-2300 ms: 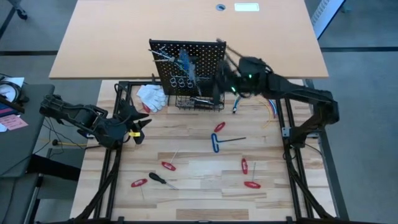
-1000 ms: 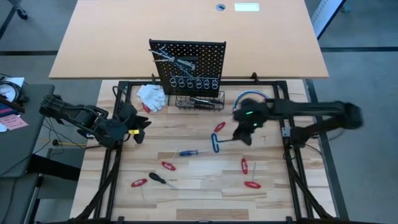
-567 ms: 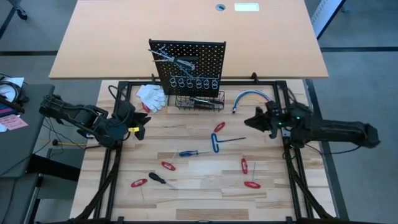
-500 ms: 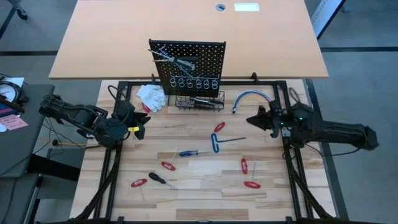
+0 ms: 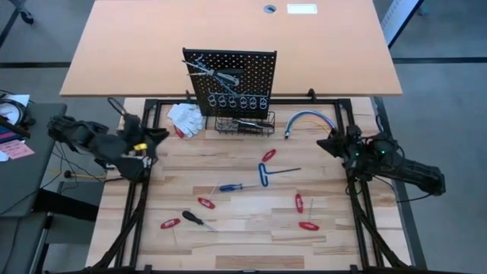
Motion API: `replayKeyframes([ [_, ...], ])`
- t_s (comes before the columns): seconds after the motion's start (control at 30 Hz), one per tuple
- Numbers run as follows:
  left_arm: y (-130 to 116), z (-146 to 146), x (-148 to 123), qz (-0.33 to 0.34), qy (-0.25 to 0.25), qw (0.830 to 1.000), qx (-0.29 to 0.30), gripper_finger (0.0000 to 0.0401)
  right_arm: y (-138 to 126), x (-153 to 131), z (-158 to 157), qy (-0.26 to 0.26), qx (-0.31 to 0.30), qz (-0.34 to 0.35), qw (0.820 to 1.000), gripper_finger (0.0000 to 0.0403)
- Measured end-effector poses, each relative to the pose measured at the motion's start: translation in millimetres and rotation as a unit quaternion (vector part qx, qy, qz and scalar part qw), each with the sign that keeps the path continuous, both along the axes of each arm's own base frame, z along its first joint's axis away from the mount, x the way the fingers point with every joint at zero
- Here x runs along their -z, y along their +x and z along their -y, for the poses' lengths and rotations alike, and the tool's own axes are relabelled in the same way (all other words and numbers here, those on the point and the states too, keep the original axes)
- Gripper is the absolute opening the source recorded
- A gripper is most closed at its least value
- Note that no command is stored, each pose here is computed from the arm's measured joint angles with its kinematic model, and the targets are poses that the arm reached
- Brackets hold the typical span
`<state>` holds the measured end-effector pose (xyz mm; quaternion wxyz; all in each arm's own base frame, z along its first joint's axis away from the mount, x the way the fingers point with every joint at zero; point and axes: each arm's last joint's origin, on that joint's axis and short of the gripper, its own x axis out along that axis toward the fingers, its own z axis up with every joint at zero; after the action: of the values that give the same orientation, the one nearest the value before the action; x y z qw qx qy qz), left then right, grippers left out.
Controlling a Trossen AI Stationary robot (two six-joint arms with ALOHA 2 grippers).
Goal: Hang tools onto peg board
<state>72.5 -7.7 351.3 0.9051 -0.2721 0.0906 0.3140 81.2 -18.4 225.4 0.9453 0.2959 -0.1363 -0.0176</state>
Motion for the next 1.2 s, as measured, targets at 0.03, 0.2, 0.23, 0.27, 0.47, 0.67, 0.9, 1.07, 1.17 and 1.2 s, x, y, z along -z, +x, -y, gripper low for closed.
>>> replayKeyframes([
  [0.03,-8,-3,3,0.014,-0.003,1.0,0.0,0.0109,1,0,0,0.001,0.001,-0.003,1.0,0.001],
  [0.2,-25,-11,28,0.094,-0.001,0.995,0.013,0.0109,1,2,2,0.022,0.024,-0.012,0.999,0.001],
  [0.23,-25,-11,33,0.111,0.003,0.994,0.018,0.0109,1,3,2,0.031,0.022,-0.015,0.999,0.001],
  [0.27,-24,-11,39,0.127,0.006,0.992,0.025,0.0109,2,4,2,0.035,0.021,-0.021,0.999,0.001],
  [0.47,-6,0,89,0.188,0.026,0.977,0.092,0.0106,3,11,2,0.044,0.021,-0.055,0.997,0.001],
  [0.67,5,8,131,0.239,0.058,0.957,0.156,0.0066,4,19,3,0.055,0.022,-0.097,0.994,0.001],
  [0.9,17,15,158,0.292,0.073,0.912,0.278,0.0004,4,30,3,0.069,0.023,-0.151,0.986,0.001],
  [1.07,20,9,159,0.276,0.133,0.894,0.326,0.0001,3,37,2,0.078,0.024,-0.186,0.979,0.001],
  [1.17,21,3,157,0.275,0.173,0.893,0.312,0.0001,2,40,2,0.082,0.024,-0.201,0.976,0.001],
  [1.2,22,1,160,0.261,0.175,0.898,0.307,0.0001,2,41,2,0.084,0.025,-0.208,0.974,0.001],
])
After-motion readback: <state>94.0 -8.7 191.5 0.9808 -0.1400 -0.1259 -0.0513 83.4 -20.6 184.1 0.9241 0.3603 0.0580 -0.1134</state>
